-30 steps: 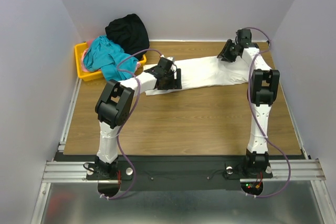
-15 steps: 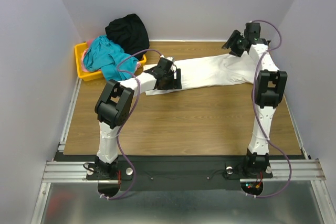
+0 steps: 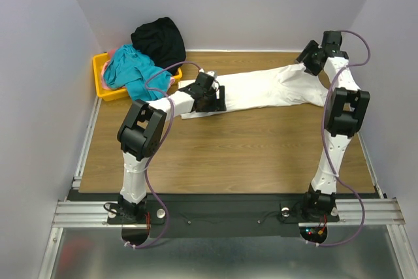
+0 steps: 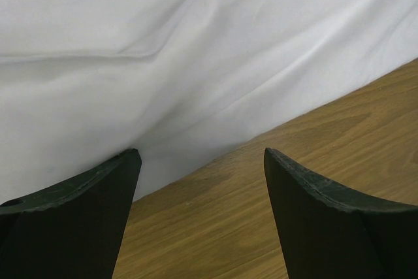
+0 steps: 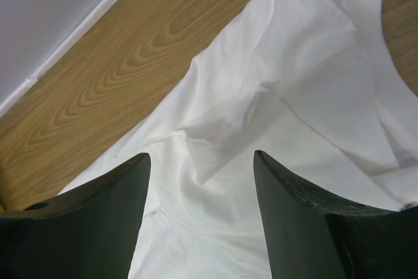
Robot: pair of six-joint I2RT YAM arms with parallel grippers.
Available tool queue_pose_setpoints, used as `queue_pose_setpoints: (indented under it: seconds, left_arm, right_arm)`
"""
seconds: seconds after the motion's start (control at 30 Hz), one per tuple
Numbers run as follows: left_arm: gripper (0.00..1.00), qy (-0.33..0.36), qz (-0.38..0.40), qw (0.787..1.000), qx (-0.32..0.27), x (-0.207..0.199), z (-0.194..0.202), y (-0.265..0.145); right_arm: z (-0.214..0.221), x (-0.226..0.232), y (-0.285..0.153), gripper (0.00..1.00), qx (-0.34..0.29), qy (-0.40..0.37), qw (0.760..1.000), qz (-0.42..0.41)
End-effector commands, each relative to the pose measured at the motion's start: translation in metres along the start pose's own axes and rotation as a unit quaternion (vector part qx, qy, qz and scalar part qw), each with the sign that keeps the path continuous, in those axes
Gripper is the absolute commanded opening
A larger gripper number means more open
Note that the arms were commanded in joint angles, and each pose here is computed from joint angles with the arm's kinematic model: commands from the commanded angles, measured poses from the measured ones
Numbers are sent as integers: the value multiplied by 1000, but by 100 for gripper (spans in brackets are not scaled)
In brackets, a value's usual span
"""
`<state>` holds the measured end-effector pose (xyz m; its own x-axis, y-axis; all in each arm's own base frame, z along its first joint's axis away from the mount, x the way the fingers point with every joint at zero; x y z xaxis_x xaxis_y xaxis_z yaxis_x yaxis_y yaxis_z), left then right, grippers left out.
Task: Fold and stack the t-shirts
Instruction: Fold the tshirt
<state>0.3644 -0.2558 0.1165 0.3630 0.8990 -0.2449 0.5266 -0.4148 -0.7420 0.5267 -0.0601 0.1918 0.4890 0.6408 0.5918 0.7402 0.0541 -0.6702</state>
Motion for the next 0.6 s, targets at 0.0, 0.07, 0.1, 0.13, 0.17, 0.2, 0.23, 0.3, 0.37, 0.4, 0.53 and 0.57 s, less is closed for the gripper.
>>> queue_pose_setpoints:
  seconds: [0.0, 0.07, 0.1, 0.13, 0.17, 0.2, 0.23, 0.3, 0.37, 0.4, 0.53, 0.57]
  left_arm:
    - [89, -14, -38, 994, 106, 17, 48, 2]
    - [89, -17, -40, 993, 108, 18, 50, 1]
    - [89, -17, -41, 993, 109, 18, 51, 2]
    - [89, -17, -41, 993, 109, 18, 51, 2]
    - [89, -18, -41, 993, 111, 18, 51, 2]
    - [89, -18, -41, 993, 111, 18, 51, 1]
    - [89, -18, -42, 993, 112, 18, 51, 2]
    - [89, -18, -43, 993, 112, 18, 50, 2]
    - [89, -17, -46, 992, 115, 18, 51, 2]
    - [89, -18, -46, 992, 116, 18, 51, 2]
    - [90, -19, -49, 992, 119, 19, 52, 2]
    - [89, -19, -50, 991, 121, 19, 53, 2]
  right_arm:
    - [-2, 11, 11, 71, -10, 2, 1000, -19]
    - [-2, 11, 18, 71, -5, 7, 1000, -23]
    - [-2, 12, 20, 72, -4, 9, 1000, -25]
    - [-2, 10, 22, 72, -2, 12, 1000, -24]
    - [0, 9, 26, 73, 0, 14, 1000, -22]
    - [0, 8, 28, 73, 0, 14, 1000, -21]
    - [0, 7, 30, 73, 1, 15, 1000, -20]
    - [2, 5, 37, 73, 5, 18, 1000, -19]
    - [3, 3, 44, 73, 11, 23, 999, -23]
    - [3, 4, 45, 74, 12, 25, 999, -27]
    - [1, 14, 55, 74, 19, 24, 998, -56]
    - [-1, 19, 54, 74, 16, 22, 998, -64]
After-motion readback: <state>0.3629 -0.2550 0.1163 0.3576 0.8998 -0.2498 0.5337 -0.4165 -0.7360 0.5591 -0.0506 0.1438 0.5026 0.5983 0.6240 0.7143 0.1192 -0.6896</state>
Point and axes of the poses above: each gripper's point midway between its finger pads, its own y axis out along the fingers, its own x axis along the line the jaws close on, z = x × y, the point moved 10 cm from there along -y, back along the fingers, and after that the axes turned 12 degrees about y, right-handed, at the moved point
